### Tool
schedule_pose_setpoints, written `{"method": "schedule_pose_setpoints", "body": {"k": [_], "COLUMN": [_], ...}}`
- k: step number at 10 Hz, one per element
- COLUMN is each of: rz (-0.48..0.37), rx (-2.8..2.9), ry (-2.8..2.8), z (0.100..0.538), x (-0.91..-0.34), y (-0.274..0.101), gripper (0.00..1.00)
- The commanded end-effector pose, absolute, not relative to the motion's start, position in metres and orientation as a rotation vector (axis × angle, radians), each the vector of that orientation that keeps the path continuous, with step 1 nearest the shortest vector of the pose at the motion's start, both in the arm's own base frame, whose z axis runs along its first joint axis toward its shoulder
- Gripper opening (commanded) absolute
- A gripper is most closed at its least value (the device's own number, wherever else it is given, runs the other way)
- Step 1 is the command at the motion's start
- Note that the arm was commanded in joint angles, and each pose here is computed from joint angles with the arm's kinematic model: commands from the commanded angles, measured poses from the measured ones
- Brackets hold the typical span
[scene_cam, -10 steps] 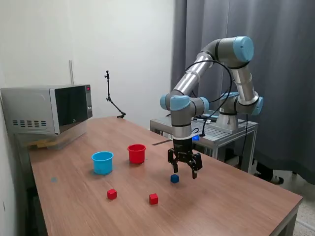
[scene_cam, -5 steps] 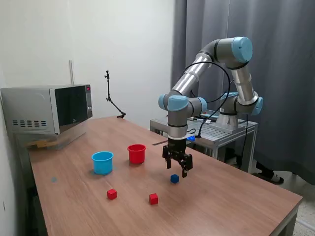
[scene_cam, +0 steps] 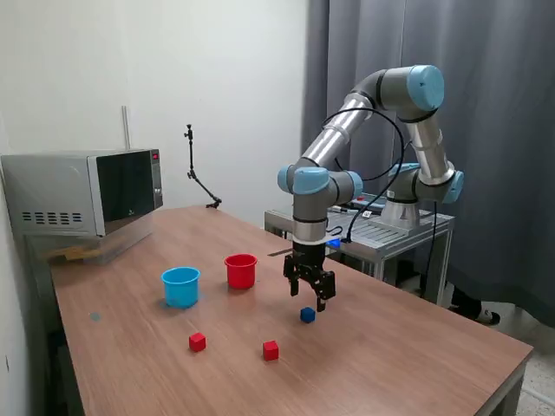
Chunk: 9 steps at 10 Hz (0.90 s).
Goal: Place red objects in the red bin, and blue objects in the blue bin.
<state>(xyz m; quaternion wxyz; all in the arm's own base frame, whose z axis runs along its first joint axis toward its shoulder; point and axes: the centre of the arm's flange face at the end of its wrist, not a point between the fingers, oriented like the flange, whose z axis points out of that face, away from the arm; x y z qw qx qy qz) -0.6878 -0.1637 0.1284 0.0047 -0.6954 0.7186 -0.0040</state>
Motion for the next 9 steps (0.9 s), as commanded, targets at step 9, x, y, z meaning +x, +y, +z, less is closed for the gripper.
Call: {"method": "schedule_pose_setpoints", "body": {"k": [9], "rz": [-0.074], "rx": [-2.171], "ry": [2.240], "z": [0.105], "x": [-0.685], "y": [-0.168], "gripper": [1.00]}}
